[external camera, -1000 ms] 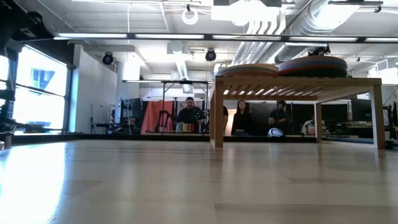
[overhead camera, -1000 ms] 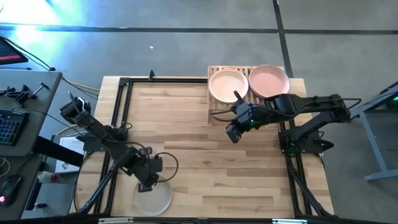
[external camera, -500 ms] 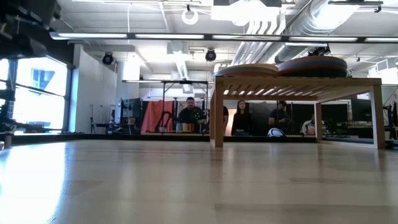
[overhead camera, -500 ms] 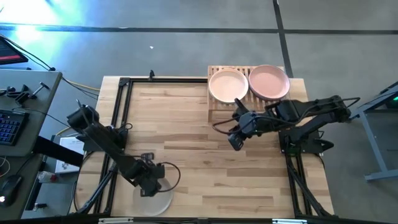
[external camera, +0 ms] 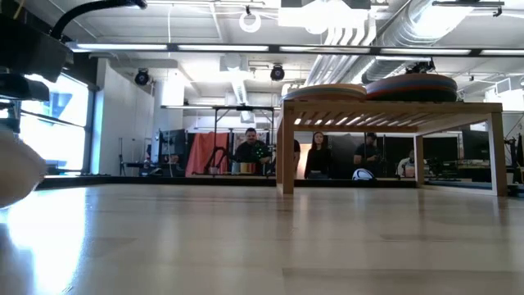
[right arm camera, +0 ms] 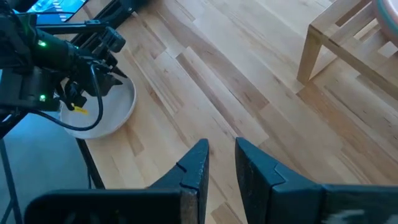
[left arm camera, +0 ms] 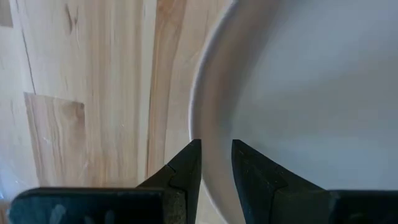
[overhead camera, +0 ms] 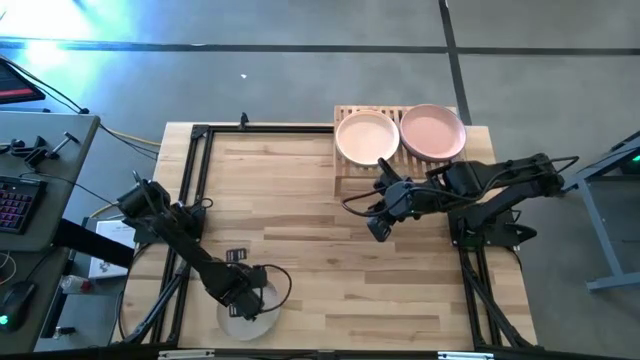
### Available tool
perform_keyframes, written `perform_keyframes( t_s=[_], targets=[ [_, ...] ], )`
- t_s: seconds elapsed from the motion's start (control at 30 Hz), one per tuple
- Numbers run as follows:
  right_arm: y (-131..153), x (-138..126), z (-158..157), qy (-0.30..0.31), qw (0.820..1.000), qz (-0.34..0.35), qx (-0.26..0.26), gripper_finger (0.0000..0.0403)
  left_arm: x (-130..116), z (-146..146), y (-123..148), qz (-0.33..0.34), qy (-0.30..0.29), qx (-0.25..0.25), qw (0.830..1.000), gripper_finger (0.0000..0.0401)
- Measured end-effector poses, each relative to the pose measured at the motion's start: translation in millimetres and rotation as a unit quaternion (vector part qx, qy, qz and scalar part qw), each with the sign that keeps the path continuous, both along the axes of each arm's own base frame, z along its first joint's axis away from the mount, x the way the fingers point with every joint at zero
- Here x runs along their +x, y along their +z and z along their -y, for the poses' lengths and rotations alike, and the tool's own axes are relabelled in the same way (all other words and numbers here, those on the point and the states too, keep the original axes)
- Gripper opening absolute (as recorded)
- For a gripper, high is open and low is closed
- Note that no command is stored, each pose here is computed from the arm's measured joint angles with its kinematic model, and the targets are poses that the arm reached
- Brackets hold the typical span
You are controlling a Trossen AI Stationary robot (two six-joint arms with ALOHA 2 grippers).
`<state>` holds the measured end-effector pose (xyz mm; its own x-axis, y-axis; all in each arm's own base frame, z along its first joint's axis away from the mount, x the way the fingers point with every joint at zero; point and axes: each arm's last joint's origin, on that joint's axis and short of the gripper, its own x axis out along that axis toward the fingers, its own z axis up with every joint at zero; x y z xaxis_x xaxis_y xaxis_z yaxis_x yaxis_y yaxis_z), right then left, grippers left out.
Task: Place and stack plates onto a shelf
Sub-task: Stack the grey plate on top of the light orange plate on the shelf
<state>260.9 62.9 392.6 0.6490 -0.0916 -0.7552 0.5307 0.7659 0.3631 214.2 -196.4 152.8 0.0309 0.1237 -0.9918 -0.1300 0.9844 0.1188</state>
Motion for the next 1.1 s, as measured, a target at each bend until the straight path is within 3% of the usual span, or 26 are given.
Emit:
perform_keyframes(
  t_s=[0.67, 1.1],
  targets=[
    [0.0, -0.1, -0.1, 0.004, 1.000, -0.001, -0.002, 0.0057, 6.7, 0.9, 3.8, -0.010, 0.037, -0.040, 0.998, 0.0078],
    [-1.2, 0.3, -0.3, 0.005, 1.000, -0.002, 0.001, 0.0057, 10.2, 2.7, -4.7, -0.002, 0.051, -0.034, 0.998, 0.0078]
  ],
)
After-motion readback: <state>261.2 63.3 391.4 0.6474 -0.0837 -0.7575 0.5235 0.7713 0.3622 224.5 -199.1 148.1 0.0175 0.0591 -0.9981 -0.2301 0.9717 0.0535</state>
